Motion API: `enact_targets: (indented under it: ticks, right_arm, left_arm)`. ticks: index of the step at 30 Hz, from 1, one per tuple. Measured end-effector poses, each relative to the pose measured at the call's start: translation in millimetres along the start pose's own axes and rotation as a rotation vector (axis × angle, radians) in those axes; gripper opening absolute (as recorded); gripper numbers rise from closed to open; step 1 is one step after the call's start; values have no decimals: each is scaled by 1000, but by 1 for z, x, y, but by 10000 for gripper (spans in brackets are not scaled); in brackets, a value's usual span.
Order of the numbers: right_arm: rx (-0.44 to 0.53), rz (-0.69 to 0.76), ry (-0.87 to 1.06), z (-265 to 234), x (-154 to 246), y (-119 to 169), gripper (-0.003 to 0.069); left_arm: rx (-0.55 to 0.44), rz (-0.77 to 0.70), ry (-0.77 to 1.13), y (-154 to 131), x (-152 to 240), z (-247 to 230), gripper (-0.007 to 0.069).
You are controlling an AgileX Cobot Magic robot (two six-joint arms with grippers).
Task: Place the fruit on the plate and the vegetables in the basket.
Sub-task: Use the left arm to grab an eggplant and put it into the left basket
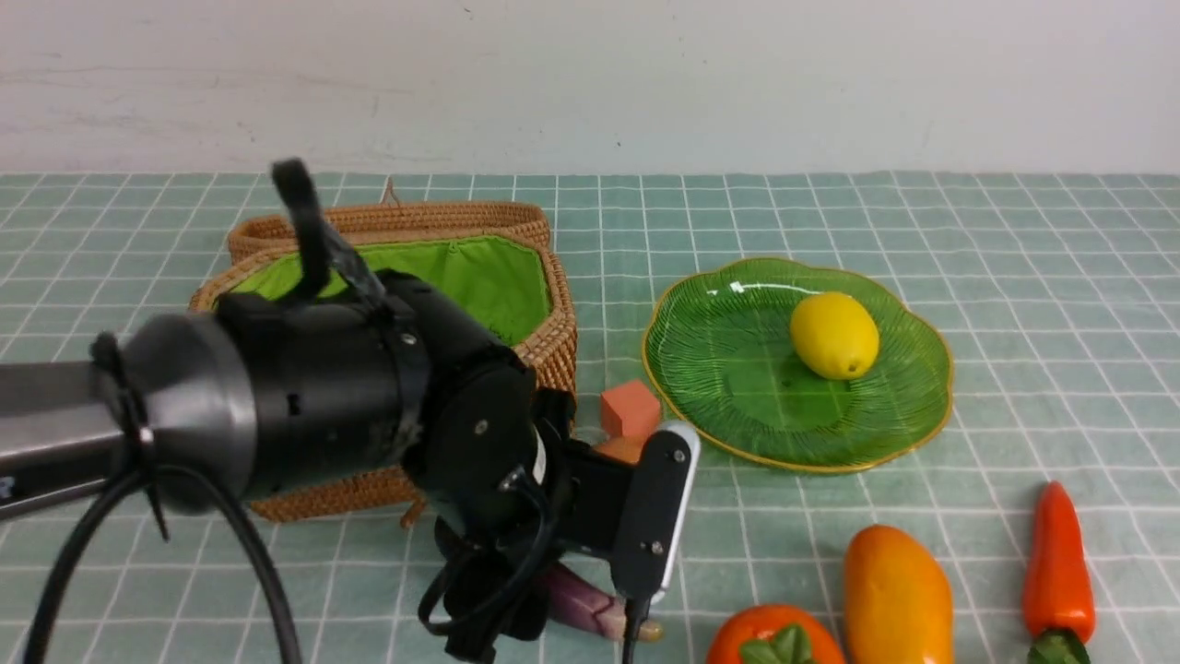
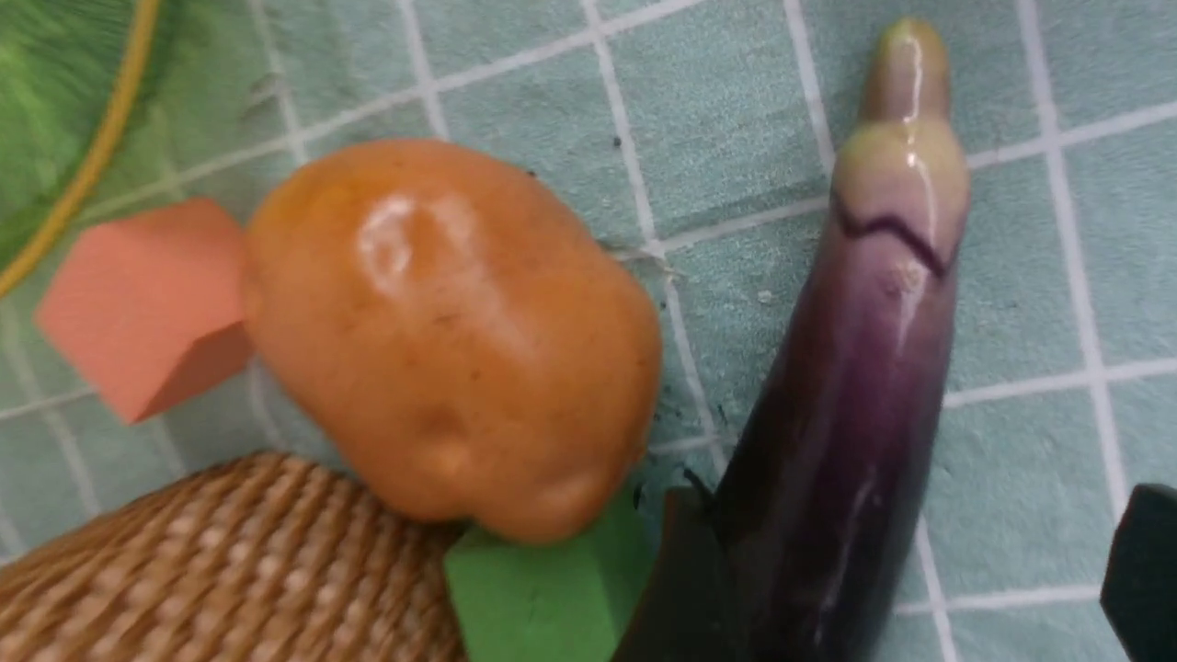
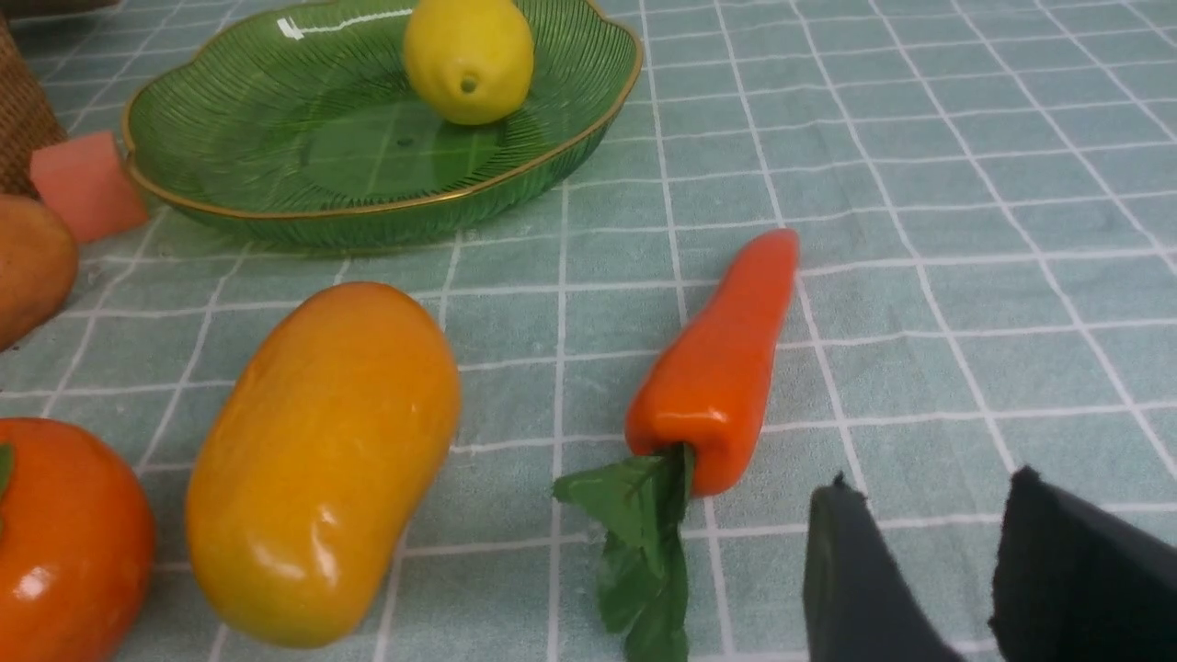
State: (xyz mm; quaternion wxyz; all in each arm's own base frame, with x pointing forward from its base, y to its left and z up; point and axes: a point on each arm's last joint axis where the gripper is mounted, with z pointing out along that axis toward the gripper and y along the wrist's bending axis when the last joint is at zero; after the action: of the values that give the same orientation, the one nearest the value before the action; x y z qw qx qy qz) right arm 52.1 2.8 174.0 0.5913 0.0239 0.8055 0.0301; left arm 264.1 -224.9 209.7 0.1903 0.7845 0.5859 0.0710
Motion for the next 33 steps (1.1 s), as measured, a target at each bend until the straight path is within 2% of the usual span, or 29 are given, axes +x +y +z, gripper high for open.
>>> enact_targets:
  ticks: [7, 9, 12, 13, 19, 23, 28, 29, 31, 33]
  right_arm:
    - [0, 0, 0, 0, 0, 0, 240]
    - [0, 0, 0, 0, 0, 0, 240]
    - [0, 0, 0, 0, 0, 0, 240]
    - [0, 0, 0, 0, 0, 0, 240]
    - [0, 0, 0, 0, 0, 0, 240]
    - [0, 0, 0, 0, 0, 0, 240]
    - [0, 0, 0, 0, 0, 0, 240]
    - [0, 0, 0, 0, 0, 0, 240]
    - [0, 0, 0, 0, 0, 0, 240]
    - [0, 0, 0, 0, 0, 0, 240]
  left_arm:
    - [54, -19, 22, -4, 0, 32, 536]
    - [64, -57, 28, -5, 0, 38, 478]
    - [72, -80, 33, -6, 0, 38, 309]
    - [76, -85, 35, -6, 0, 37, 281]
    - [48, -130, 3, -3, -1, 1, 300]
    - [-73, -237, -106, 15, -4, -66, 300]
    - [-344, -448, -216, 48, 31, -141, 300]
    - [-353, -452, -222, 49, 31, -143, 300]
    - [-479, -582, -229, 64, 63, -154, 300]
    - [-545, -703, -212, 76, 93, -149, 300]
